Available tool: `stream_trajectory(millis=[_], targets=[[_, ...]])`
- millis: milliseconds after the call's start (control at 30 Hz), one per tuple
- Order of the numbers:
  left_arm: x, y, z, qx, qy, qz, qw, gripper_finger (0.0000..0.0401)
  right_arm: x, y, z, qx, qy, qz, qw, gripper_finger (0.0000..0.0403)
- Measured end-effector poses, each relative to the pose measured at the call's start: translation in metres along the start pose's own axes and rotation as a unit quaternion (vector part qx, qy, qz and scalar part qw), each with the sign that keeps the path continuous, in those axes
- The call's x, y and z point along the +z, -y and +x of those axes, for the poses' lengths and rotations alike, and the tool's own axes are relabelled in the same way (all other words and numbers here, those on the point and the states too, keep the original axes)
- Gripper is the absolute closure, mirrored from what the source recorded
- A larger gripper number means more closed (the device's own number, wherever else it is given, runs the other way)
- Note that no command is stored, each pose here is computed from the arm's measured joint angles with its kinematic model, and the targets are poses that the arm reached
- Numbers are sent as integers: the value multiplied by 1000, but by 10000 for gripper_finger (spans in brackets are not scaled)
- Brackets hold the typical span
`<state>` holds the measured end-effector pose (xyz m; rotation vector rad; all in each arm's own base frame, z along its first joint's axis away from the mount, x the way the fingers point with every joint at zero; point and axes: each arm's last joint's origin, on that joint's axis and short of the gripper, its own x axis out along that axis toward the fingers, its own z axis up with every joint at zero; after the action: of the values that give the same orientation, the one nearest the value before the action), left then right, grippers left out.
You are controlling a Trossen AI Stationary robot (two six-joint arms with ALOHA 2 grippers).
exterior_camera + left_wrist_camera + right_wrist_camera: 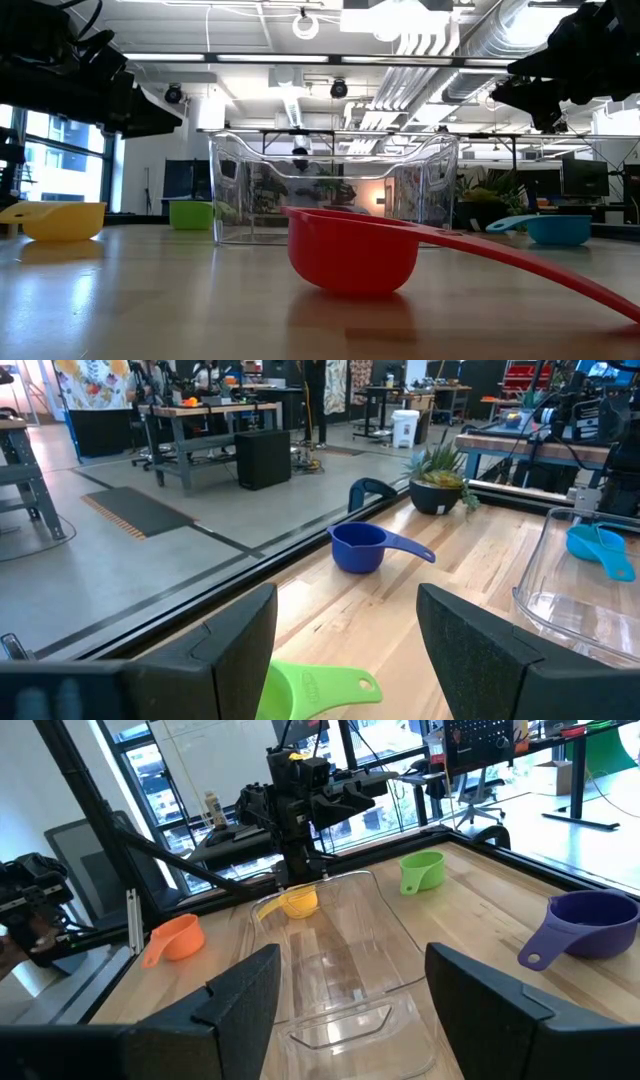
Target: Nest measuring cups in basket
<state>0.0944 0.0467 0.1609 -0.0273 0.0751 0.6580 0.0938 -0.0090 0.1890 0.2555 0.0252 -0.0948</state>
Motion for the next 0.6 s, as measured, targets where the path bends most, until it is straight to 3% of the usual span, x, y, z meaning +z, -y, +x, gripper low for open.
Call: stream_trajectory(millis=[400,600], targets=[[4,0,0,-1,20,-10,1000,169,0,0,0,0,0,0,1000,160],[22,0,-3,-1,67,-6,998,169,0,0,0,0,0,0,1000,160]])
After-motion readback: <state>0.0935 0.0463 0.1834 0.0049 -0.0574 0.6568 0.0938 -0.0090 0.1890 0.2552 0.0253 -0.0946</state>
